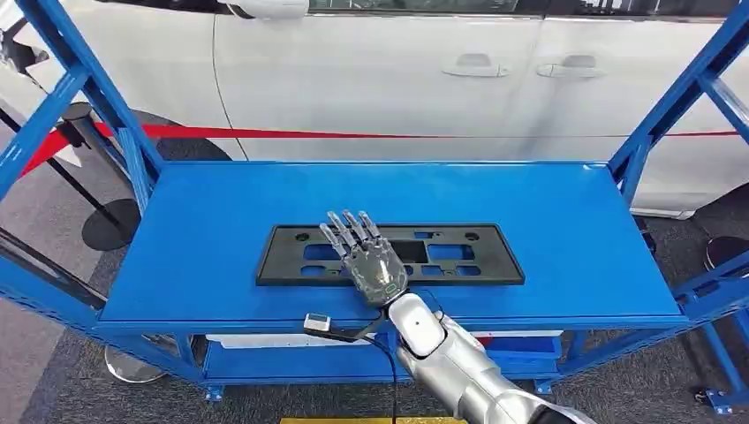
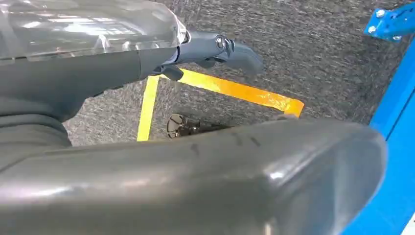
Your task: Take the parts from the cabinet and place them on the table.
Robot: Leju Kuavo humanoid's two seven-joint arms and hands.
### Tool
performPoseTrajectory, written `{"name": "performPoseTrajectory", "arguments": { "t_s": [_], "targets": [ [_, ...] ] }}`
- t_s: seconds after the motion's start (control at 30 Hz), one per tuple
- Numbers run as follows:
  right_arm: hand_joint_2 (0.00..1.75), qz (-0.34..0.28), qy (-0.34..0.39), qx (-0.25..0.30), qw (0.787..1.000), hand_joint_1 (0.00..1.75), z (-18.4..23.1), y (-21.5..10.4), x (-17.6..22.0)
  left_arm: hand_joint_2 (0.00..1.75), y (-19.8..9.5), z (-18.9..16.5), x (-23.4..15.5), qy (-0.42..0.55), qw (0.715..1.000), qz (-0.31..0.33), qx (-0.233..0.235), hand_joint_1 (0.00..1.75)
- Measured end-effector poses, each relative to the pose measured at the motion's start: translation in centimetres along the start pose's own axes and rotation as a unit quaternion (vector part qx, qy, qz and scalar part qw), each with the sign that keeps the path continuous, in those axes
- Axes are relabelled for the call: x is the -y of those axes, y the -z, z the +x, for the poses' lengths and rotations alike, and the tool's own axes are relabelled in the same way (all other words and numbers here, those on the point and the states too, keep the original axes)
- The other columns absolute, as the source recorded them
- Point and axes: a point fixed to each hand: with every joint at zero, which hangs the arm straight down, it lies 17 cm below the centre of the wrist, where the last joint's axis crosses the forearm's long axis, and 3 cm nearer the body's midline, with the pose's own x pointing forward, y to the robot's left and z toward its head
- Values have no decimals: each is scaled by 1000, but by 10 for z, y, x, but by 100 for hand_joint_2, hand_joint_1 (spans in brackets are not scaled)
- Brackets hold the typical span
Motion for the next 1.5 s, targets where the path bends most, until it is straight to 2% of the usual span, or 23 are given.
{"name": "performPoseTrajectory", "arguments": {
  "t_s": [0.07,0.1,0.13,0.27,0.53,1.03,1.1,1.17,1.27,1.3,1.37,1.43,1.5],
  "targets": [
    [175,21,-22,-5,1000,0,-9,6,-6,0,-1,-1,1,2,1000,-3,0,0],
    [175,28,-33,-5,999,168,-14,12,-7,0,0,0,2,3,1000,-4,0,0],
    [175,31,-41,-5,999,175,-18,17,-6,0,0,2,2,3,1000,-4,2,0],
    [175,62,-52,-8,997,175,-32,22,-17,0,1,3,2,0,1000,-3,1,0],
    [175,82,-49,-8,995,175,-40,24,-25,0,1,2,2,0,1000,-4,-2,0],
    [175,84,1,-25,996,175,-52,22,-28,0,3,3,0,-1,1000,-2,-5,0],
    [175,66,28,-26,997,175,-51,23,-22,0,2,3,1,-1,1000,-3,-4,0],
    [175,22,81,-25,996,175,-50,29,-2,0,2,3,1,-1,1000,-2,-5,0],
    [175,-75,228,-10,971,175,-48,38,50,0,3,2,-1,-3,1000,5,-7,0],
    [175,-131,301,-15,945,175,-55,45,86,0,3,2,-2,-3,1000,7,-7,0],
    [175,-214,395,-35,893,175,-78,49,145,0,3,2,-3,-3,1000,9,-6,0],
    [175,-269,445,-42,853,175,-95,43,190,0,2,2,-1,-4,1000,8,-6,0],
    [175,-301,445,-29,843,175,-101,28,219,0,2,1,0,-4,1000,8,-6,0]
  ]
}}
